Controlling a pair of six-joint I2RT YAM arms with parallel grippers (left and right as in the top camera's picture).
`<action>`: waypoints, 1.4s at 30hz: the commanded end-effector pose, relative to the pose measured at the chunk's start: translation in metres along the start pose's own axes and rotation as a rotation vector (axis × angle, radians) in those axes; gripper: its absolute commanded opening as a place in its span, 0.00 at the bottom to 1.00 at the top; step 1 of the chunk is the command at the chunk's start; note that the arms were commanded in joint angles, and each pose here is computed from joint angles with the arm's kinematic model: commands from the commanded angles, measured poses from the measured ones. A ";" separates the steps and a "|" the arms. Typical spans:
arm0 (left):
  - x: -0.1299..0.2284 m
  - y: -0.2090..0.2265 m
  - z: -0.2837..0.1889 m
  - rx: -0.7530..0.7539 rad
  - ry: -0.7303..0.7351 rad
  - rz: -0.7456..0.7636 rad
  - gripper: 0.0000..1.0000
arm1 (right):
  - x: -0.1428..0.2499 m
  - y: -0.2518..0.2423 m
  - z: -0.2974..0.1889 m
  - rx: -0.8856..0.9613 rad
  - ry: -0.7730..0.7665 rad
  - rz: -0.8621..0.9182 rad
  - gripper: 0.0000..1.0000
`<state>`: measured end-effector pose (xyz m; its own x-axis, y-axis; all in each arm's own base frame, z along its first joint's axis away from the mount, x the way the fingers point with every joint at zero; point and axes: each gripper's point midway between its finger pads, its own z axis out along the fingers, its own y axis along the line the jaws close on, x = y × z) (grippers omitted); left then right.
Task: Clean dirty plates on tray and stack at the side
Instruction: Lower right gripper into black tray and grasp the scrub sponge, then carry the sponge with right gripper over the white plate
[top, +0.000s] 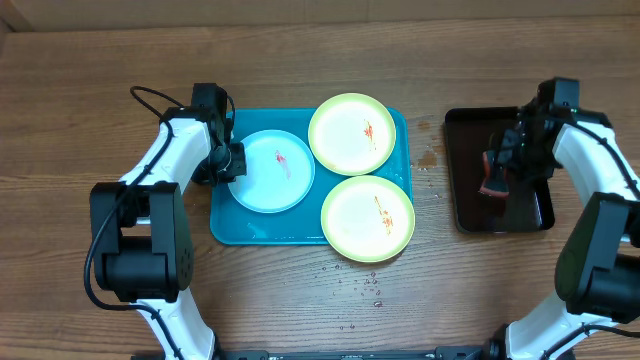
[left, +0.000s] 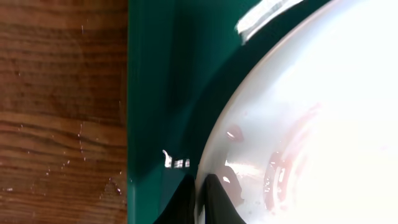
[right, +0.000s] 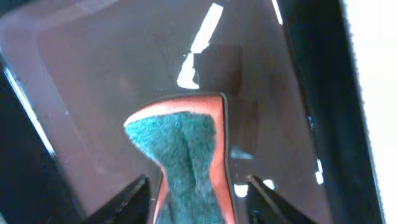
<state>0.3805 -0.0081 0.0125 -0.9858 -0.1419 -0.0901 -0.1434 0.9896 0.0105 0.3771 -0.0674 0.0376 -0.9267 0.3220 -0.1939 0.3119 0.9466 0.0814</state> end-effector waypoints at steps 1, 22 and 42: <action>-0.004 0.000 0.007 -0.009 -0.008 0.029 0.04 | 0.010 -0.003 0.011 0.001 0.006 0.008 0.44; -0.003 -0.005 0.002 0.023 -0.007 0.020 0.04 | -0.016 0.022 -0.036 -0.043 -0.031 0.036 0.04; 0.021 -0.004 -0.016 0.064 0.076 -0.005 0.04 | 0.051 0.327 -0.136 -0.549 -0.103 -0.492 0.04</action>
<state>0.3585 -0.0180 0.0149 -0.9900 -0.1413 0.0025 -0.1413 0.9891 -0.0416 0.4085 0.2237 0.1771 -0.9067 -0.1121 -0.4065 -0.2825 0.8772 0.3881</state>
